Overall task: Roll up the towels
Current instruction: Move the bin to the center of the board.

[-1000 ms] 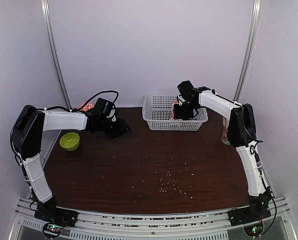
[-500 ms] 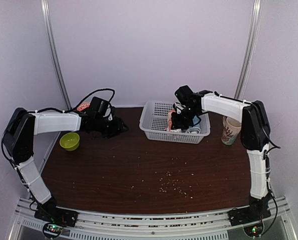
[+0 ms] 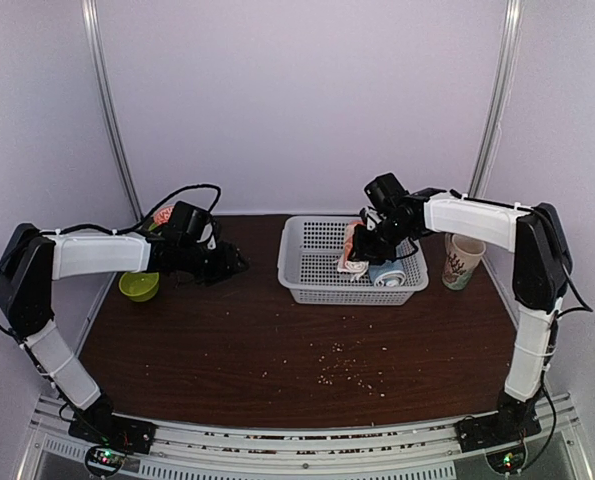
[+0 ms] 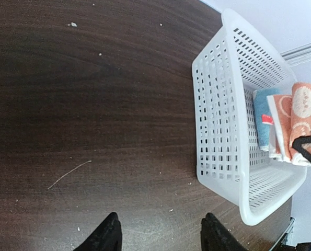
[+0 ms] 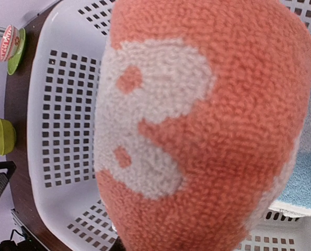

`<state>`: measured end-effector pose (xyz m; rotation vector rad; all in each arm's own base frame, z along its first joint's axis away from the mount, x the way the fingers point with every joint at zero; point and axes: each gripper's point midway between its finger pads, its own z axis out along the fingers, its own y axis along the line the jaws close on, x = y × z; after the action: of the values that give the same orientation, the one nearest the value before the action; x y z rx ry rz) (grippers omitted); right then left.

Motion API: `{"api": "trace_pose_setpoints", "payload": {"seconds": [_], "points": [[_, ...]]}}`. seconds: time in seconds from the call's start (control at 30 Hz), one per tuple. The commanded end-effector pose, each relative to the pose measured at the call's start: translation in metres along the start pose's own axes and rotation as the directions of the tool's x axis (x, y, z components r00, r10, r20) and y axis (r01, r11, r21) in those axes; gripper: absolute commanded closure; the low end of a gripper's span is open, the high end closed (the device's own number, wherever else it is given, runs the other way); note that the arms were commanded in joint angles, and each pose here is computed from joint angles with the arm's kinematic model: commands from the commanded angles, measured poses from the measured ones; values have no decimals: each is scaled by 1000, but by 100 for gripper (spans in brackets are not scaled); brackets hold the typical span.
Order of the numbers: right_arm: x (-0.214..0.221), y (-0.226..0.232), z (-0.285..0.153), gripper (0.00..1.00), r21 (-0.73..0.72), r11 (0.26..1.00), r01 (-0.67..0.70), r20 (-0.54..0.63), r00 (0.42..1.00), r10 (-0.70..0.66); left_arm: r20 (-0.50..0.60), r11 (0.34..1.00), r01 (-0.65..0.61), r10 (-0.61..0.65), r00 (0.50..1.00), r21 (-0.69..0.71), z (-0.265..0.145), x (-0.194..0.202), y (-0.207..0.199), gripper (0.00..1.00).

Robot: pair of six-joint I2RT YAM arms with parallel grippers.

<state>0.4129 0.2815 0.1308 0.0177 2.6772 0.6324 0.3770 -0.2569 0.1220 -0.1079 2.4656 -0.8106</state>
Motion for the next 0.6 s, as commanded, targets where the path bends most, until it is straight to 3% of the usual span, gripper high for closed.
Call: {"api": "trace_pose_setpoints", "payload": {"seconds": [0.0, 0.27, 0.57], "points": [[-19, 19, 7, 100, -77, 996, -32, 14, 999, 34, 45, 999, 9, -11, 999, 52, -7, -13, -12, 47], [-21, -1, 45, 100, -99, 993, -62, -47, 997, 58, 37, 998, 2, -4, 999, 69, -3, -15, -16, 47], [-26, -41, 61, 100, 70, 996, -48, -76, 996, 53, 17, 999, 3, -4, 1000, 51, 3, -9, -9, 47]]}}
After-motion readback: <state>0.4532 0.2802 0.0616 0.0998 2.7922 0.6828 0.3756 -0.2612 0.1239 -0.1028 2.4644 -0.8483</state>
